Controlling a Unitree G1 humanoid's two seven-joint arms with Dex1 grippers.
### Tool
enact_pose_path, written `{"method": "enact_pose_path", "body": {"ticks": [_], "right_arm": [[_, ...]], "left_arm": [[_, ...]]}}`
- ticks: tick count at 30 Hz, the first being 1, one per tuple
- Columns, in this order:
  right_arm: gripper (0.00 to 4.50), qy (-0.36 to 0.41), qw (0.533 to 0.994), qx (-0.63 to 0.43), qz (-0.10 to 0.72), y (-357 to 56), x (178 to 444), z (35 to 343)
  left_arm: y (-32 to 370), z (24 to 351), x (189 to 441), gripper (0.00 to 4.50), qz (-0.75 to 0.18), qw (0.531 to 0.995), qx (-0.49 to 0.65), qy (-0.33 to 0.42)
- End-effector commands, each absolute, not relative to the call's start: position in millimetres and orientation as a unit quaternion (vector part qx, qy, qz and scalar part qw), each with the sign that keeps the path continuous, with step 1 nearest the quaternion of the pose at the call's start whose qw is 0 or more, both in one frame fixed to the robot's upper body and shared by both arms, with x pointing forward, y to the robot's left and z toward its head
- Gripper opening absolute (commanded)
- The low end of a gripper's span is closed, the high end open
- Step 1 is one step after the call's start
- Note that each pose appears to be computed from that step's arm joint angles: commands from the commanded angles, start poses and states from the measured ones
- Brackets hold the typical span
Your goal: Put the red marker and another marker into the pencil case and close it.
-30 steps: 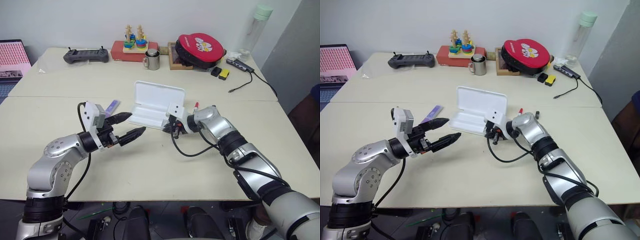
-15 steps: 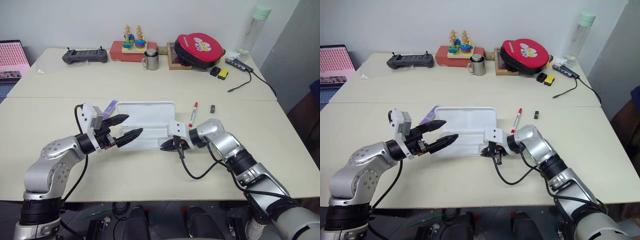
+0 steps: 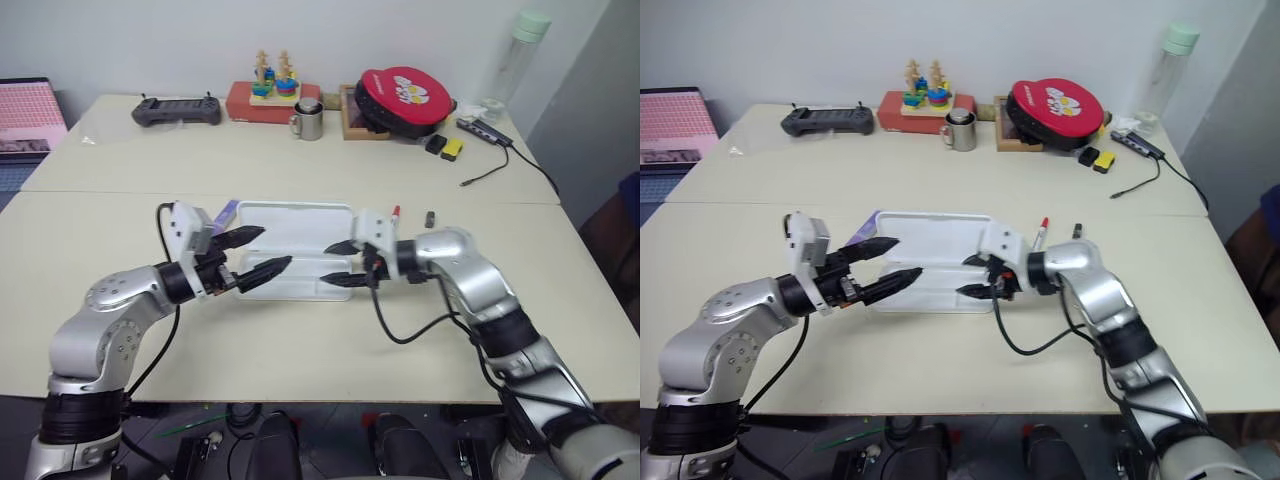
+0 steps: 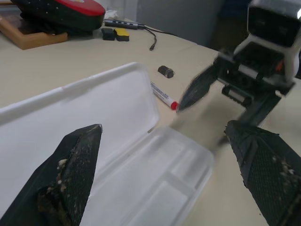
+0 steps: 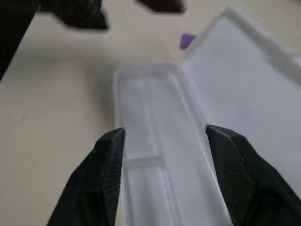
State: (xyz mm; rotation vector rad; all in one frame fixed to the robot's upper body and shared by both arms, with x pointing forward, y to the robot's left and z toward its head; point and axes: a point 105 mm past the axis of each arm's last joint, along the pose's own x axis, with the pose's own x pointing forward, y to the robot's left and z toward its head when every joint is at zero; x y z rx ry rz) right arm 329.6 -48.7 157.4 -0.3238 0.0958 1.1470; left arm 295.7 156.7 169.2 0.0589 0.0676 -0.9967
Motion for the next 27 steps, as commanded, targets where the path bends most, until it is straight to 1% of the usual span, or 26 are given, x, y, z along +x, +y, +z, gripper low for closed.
{"method": "enact_pose_path", "body": {"ticks": [1,3,4,5,9,12,16,18,20,27], "right_arm": [[3.88,0.064,0.904,-0.124,0.403,-84.1,349.0,161.5],[4.31,0.097,0.942,-0.097,0.306,-100.9,363.3,147.5],[4.45,0.107,0.951,-0.087,0.277,-104.5,366.3,142.8],[4.45,0.106,0.959,-0.083,0.251,-104.7,370.0,140.8],[4.45,0.097,0.976,-0.029,0.192,-89.0,382.3,140.5],[4.45,0.100,0.979,-0.012,0.176,-79.5,388.4,137.6],[4.45,0.115,0.981,-0.006,0.157,-77.1,393.7,128.8],[4.45,0.138,0.984,-0.034,0.112,-87.2,401.5,112.6],[4.45,0.152,0.983,-0.046,0.095,-93.4,404.9,101.6],[4.45,0.147,0.985,-0.035,0.081,-96.8,409.1,101.3]], "left_arm": [[144.7,180.6,292.9,4.50,-0.502,0.864,0.043,0.014],[140.0,182.1,293.9,4.50,-0.509,0.859,0.044,0.011],[138.7,182.6,294.5,4.50,-0.511,0.858,0.044,0.010],[137.8,183.0,295.5,4.50,-0.513,0.857,0.045,0.009],[133.3,185.6,299.2,4.50,-0.521,0.852,0.046,0.004],[130.8,188.2,300.5,4.50,-0.525,0.850,0.047,0.000],[129.0,188.8,301.4,4.50,-0.528,0.848,0.048,-0.001],[127.0,190.9,301.4,4.50,-0.530,0.847,0.050,-0.004],[127.5,193.1,301.6,4.50,-0.529,0.847,0.052,-0.006],[129.5,193.5,305.1,4.50,-0.524,0.850,0.055,-0.010]]}}
